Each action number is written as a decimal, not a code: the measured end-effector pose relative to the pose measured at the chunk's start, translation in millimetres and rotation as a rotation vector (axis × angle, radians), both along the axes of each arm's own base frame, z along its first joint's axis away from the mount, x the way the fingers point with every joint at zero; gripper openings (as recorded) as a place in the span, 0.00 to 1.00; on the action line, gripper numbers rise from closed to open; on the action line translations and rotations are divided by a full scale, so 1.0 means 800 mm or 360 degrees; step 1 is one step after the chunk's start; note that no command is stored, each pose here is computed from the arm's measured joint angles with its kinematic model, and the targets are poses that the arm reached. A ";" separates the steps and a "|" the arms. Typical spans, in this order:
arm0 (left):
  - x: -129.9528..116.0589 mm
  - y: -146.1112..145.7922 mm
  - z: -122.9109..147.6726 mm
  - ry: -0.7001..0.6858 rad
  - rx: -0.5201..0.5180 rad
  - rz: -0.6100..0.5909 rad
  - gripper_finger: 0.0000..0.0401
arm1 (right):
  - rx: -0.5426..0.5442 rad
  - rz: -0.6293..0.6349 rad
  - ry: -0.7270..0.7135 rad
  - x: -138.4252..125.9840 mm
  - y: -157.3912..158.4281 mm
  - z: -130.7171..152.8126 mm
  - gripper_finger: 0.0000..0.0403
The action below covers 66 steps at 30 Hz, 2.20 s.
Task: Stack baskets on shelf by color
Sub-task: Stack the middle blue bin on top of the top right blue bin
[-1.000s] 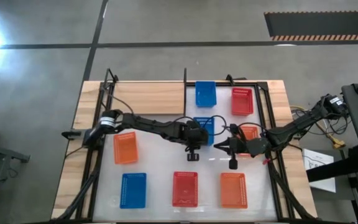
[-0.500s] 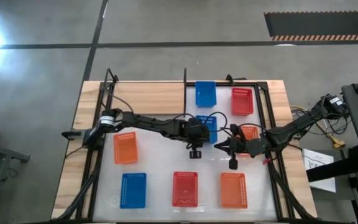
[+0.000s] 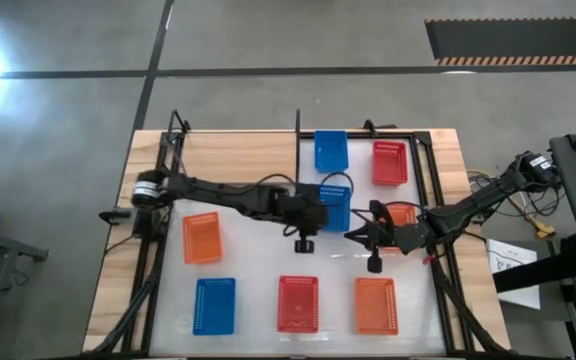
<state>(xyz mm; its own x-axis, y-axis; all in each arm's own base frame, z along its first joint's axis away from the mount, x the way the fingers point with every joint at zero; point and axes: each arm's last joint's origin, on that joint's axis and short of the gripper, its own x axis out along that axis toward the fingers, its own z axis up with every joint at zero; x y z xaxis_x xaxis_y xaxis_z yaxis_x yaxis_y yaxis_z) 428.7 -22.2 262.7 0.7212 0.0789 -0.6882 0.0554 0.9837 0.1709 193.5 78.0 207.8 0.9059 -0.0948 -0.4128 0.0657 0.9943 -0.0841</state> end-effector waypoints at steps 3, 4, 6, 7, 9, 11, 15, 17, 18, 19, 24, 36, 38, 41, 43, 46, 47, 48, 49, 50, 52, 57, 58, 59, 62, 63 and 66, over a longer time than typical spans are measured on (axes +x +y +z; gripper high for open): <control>-0.023 0.000 -0.001 -0.0136 -0.0017 0.0002 0.09 | 0.0009 -0.0026 -0.0006 0.000 0.000 0.000 0.02; -0.032 -0.001 -0.001 -0.0195 -0.0021 -0.0003 0.06 | 0.0004 -0.0049 -0.0011 0.000 0.000 0.000 0.02; -0.053 -0.003 -0.005 -0.0312 -0.0031 -0.0012 0.02 | -0.0005 -0.0079 -0.0014 0.000 -0.001 -0.001 0.02; -0.064 -0.003 -0.008 -0.0372 -0.0037 -0.0015 0.01 | 0.0004 -0.0089 -0.0018 0.000 -0.001 -0.001 0.02; -0.087 -0.005 -0.013 -0.0505 -0.0049 -0.0029 0.01 | 0.0011 -0.0099 -0.0032 0.003 0.001 -0.002 0.02; -0.110 -0.005 -0.021 -0.0630 -0.0060 -0.0037 0.01 | 0.0008 -0.0125 -0.0065 0.007 0.002 -0.002 0.02; -0.156 -0.001 -0.032 -0.0893 -0.0081 -0.0042 0.01 | 0.0007 -0.0164 -0.0113 0.018 0.004 0.003 0.02; -0.178 0.001 -0.041 -0.0993 -0.0087 -0.0049 0.01 | 0.0004 -0.0184 -0.0107 0.027 0.005 0.010 0.02; -0.188 0.002 -0.045 -0.1044 -0.0088 -0.0054 0.01 | -0.0003 -0.0196 -0.0094 0.031 0.005 0.015 0.02; -0.198 0.003 -0.051 -0.1074 -0.0088 -0.0056 0.01 | -0.0019 -0.0207 -0.0065 0.036 0.005 0.018 0.03; -0.238 0.009 -0.067 -0.1234 -0.0092 -0.0045 0.01 | -0.0032 -0.0340 0.0161 0.059 -0.001 0.030 0.13; -0.269 0.018 -0.073 -0.1307 -0.0080 -0.0006 0.02 | 0.0026 -0.0556 0.0896 0.112 -0.018 0.005 0.42; -0.272 0.018 -0.075 -0.1299 -0.0079 -0.0005 0.02 | 0.0045 -0.0554 0.1018 0.121 -0.021 -0.004 0.43; -0.274 0.018 -0.076 -0.1300 -0.0079 -0.0005 0.02 | 0.0040 -0.0552 0.1150 0.136 -0.025 -0.016 0.43; -0.275 0.018 -0.078 -0.1291 -0.0079 -0.0006 0.02 | 0.0030 -0.0551 0.1239 0.143 -0.027 -0.024 0.42; -0.275 0.018 -0.079 -0.1291 -0.0080 -0.0005 0.02 | -0.0016 -0.0575 0.1355 0.154 -0.031 -0.034 0.39; -0.275 0.018 -0.079 -0.1290 -0.0080 -0.0006 0.02 | -0.0039 -0.0577 0.1392 0.156 -0.032 -0.039 0.37; -0.275 0.018 -0.079 -0.1288 -0.0080 -0.0006 0.02 | -0.0060 -0.0565 0.1417 0.159 -0.033 -0.042 0.35; -0.275 0.018 -0.079 -0.1287 -0.0081 -0.0006 0.02 | -0.0075 -0.0555 0.1435 0.162 -0.034 -0.046 0.32; -0.275 0.018 -0.079 -0.1288 -0.0082 -0.0005 0.02 | -0.0087 -0.0547 0.1450 0.164 -0.034 -0.050 0.29; -0.275 0.018 -0.080 -0.1284 -0.0082 -0.0005 0.02 | -0.0106 -0.0533 0.1480 0.167 -0.034 -0.056 0.22; -0.275 0.018 -0.080 -0.1282 -0.0085 -0.0004 0.02 | -0.0119 -0.0527 0.1511 0.168 -0.033 -0.057 0.04; -0.275 0.018 -0.080 -0.1282 -0.0086 -0.0004 0.02 | -0.0122 -0.0523 0.1513 0.167 -0.032 -0.056 0.03; -0.275 0.018 -0.079 -0.1286 -0.0087 -0.0004 0.02 | -0.0122 -0.0519 0.1504 0.166 -0.031 -0.053 0.03; -0.275 0.018 -0.079 -0.1287 -0.0087 -0.0005 0.02 | -0.0132 -0.0499 0.1455 0.162 -0.026 -0.040 0.02; -0.275 0.018 -0.079 -0.1286 -0.0087 -0.0004 0.02 | -0.0135 -0.0485 0.1437 0.160 -0.024 -0.034 0.02; -0.275 0.018 -0.080 -0.1284 -0.0087 -0.0004 0.02 | -0.0167 -0.0440 0.1390 0.152 -0.017 -0.011 0.02</control>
